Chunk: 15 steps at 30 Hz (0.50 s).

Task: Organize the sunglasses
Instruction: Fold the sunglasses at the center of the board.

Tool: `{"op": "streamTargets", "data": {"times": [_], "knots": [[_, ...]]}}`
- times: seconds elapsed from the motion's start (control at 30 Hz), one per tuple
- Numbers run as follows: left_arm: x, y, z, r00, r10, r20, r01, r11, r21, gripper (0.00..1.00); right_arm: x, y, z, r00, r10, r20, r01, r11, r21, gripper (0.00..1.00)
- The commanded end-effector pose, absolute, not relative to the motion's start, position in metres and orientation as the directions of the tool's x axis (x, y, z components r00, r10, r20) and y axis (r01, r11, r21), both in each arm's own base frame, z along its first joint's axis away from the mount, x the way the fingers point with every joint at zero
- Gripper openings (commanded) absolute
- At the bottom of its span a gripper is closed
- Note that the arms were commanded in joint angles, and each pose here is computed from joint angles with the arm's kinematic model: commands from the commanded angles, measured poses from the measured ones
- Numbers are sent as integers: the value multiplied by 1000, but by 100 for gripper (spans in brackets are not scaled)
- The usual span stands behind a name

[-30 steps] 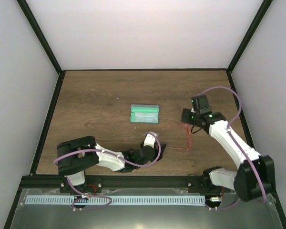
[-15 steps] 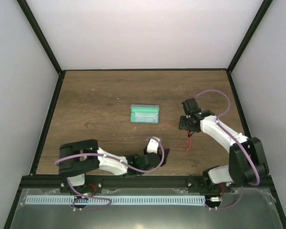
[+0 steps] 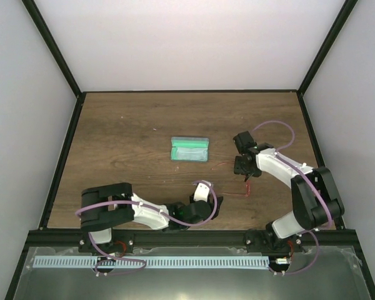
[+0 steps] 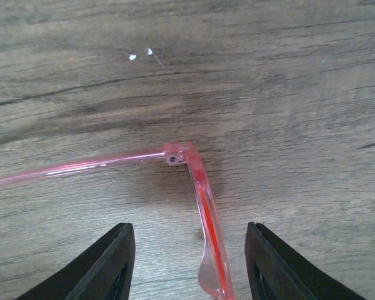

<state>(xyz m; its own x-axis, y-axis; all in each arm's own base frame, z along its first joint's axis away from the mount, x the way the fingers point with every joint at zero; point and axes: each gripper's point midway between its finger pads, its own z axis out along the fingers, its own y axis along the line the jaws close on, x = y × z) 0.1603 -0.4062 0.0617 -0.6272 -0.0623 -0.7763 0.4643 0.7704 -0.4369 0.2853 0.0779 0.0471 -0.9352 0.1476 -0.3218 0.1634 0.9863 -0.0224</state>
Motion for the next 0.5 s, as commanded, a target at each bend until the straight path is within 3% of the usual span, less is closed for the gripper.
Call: {"op": "streamTargets", "data": {"times": [0.0,0.3,0.47], "knots": [[157,-411,63,-627,-74,-775,473,755,-455,58,283,77,40,-940,145,-307,170,984,-55,49],[158,-408,61,-627,-77,-775,464,762,-451,59,277,80,21,-962,124,-244,149,985,-88,47],[159,-408,61,-623,-76,-778,464,765,-447,58,276,80,13,-966,117,-231,149,981,-126,33]]}}
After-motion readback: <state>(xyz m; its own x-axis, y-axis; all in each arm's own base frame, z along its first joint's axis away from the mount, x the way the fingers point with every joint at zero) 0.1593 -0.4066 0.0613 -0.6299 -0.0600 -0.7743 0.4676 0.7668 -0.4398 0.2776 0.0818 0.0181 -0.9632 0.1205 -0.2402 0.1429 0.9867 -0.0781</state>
